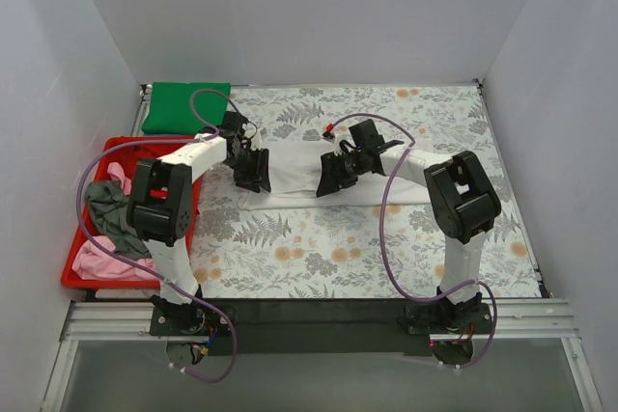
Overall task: Fold and stack the t-shirts
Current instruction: Fold the tshirt
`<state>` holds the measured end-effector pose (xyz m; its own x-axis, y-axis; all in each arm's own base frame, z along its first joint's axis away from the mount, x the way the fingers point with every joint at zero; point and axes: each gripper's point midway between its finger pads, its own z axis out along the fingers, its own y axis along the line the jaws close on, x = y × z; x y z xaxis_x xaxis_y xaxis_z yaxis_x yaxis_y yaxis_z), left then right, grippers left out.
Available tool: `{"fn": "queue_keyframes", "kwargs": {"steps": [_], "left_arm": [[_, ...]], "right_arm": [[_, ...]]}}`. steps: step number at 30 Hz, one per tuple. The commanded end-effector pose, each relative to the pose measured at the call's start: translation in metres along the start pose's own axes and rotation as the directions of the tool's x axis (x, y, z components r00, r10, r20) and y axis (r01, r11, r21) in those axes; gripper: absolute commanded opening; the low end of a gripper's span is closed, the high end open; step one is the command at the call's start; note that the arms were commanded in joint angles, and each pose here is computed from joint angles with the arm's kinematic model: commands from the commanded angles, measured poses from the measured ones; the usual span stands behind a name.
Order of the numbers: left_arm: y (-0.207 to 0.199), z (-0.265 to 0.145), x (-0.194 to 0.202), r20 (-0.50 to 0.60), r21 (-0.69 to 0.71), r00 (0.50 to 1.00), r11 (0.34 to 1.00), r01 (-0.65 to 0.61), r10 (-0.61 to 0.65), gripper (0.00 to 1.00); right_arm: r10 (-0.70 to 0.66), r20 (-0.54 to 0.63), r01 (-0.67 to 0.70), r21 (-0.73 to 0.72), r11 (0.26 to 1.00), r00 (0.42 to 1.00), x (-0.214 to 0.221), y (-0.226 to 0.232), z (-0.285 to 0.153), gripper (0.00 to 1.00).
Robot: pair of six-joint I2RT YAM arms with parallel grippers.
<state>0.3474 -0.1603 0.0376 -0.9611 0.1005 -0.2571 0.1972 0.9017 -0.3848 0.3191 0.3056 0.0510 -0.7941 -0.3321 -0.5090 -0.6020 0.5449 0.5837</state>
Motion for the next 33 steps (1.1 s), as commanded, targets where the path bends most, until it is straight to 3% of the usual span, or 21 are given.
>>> {"fn": "queue_keyframes", "kwargs": {"steps": [1,12,24,33], "left_arm": [[-0.01,-0.001,-0.015,0.039,0.049,0.999,0.999,-0.004,0.002,0.39],[-0.014,0.002,-0.014,0.039,0.084,0.999,0.996,0.001,-0.004,0.35],[-0.02,-0.012,-0.016,0.066,0.088,0.998,0.996,-0.003,-0.003,0.35],[-0.025,-0.024,-0.021,0.095,0.086,0.995,0.996,-0.022,0.013,0.34]], "right_arm": [[-0.019,0.075,0.019,-0.005,1.0,0.997,-0.028,0.01,0.004,0.59],[0.041,0.04,-0.041,0.005,0.999,0.998,-0.012,0.003,0.019,0.58],[0.062,0.039,-0.061,-0.019,0.998,0.997,-0.015,0.005,0.024,0.42],[0.064,0.051,-0.063,-0.026,0.998,0.997,-0.019,0.007,0.024,0.51]]}}
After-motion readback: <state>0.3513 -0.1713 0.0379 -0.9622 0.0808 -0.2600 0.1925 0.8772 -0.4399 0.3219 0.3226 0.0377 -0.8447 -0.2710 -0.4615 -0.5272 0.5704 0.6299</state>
